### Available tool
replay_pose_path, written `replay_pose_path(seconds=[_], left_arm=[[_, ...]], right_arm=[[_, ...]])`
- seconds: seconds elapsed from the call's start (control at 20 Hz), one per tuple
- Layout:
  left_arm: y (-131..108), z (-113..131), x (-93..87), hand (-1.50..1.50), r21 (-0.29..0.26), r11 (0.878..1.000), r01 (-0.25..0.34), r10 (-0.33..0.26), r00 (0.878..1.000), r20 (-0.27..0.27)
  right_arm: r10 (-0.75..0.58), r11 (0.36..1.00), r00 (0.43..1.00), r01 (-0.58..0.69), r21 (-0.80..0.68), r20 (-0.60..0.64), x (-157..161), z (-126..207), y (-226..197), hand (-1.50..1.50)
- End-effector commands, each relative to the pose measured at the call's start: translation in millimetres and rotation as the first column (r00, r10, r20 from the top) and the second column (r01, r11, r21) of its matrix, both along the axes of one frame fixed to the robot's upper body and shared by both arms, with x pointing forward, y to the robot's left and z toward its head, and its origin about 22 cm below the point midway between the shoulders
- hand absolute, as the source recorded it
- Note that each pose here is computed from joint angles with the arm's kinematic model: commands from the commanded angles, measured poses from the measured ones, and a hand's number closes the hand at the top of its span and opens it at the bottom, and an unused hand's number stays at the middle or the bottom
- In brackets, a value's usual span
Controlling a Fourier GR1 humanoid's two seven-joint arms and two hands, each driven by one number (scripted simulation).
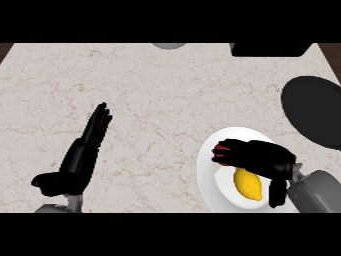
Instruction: Pick the lemon from the plate and place it in the pan
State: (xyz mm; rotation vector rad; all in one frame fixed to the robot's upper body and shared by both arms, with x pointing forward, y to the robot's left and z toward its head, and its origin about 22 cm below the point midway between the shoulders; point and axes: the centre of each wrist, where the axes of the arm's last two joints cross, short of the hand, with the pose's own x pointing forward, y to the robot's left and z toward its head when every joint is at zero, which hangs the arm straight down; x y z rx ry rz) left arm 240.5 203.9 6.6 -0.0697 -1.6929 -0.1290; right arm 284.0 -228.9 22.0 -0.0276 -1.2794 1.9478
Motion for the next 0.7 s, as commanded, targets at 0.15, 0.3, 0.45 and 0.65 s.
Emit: replay_pose_path(seconds=[0.15, 0.3, 0.45, 0.65], left_arm=[[-4.4, 3.0, -1.3, 0.00, 0.001, 1.000, -0.009, 0.009, 1.000, 0.012], [-3.3, 10.1, 10.2, 0.00, 0.013, 1.000, 0.009, -0.009, 1.000, 0.009], [7.6, 8.0, 4.3, 0.00, 0.004, 1.000, 0.013, -0.013, 1.000, -0.003], [6.3, -5.8, -2.5, 0.00, 0.004, 1.000, -0.001, 0.001, 1.000, 0.000]], right_arm=[[-0.006, 0.998, 1.000, 0.005, -0.067, -0.019, 8.2, -44.1, 17.0, -1.50], [0.141, 0.979, 0.990, -0.141, -0.150, -0.015, -3.4, -40.8, 22.0, 1.50], [0.160, 0.977, 0.986, -0.154, -0.150, 0.033, 0.8, -49.4, 12.0, 1.50], [0.150, 0.982, 0.987, -0.142, -0.123, 0.059, 5.0, -47.1, 16.3, 1.50]])
